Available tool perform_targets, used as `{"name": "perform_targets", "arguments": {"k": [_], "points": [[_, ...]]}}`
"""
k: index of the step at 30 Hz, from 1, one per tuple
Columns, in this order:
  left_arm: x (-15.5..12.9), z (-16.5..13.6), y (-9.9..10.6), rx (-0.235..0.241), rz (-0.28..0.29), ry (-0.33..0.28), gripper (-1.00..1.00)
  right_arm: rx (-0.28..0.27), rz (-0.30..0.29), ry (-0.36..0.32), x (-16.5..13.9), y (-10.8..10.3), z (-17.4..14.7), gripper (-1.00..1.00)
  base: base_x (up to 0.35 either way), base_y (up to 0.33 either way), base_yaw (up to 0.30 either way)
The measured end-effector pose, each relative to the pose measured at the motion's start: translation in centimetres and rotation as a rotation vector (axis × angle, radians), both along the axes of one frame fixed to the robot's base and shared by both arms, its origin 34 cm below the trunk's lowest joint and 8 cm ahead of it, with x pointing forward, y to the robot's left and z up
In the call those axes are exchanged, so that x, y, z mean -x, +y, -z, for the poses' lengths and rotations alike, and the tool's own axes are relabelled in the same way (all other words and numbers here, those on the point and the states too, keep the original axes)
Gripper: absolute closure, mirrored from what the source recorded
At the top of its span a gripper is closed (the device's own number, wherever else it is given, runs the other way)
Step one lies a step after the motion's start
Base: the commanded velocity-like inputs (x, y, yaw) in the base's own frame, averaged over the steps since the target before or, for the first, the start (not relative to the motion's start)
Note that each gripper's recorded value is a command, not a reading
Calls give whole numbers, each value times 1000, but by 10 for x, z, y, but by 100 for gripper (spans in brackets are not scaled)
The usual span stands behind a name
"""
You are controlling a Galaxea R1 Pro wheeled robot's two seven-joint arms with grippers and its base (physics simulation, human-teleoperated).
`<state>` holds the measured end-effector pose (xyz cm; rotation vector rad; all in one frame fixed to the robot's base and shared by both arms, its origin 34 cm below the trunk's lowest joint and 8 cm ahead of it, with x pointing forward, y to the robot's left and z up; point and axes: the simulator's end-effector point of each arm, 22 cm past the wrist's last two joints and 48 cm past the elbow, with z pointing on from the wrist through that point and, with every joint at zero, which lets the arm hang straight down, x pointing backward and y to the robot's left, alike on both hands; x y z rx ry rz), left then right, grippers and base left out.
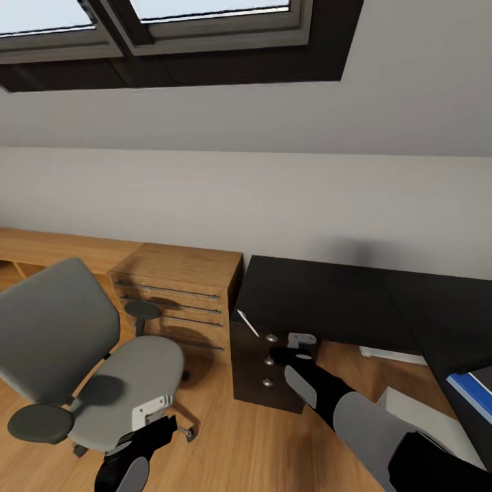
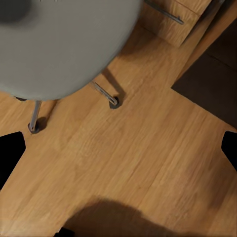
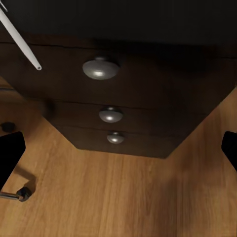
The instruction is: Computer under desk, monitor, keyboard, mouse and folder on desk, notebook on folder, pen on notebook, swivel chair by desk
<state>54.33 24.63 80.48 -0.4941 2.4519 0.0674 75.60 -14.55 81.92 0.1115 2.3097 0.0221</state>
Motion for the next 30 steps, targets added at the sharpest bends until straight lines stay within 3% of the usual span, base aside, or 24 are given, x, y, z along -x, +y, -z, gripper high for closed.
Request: {"name": "perform_targets", "arguments": {"k": [8,13,30], "points": [[1,1,-3,-1,10,3,-100,8,-11,-17,-3,2,-6,-100,284,0,21],[0,0,-6,0,15,-3,-100,8,-14,-23,-5,3,-8,-100,265,0,216],[-5,-5,-21,9,25,-49,-100,51,-84,-27,0,16,-3,-100,33,0,260]]}}
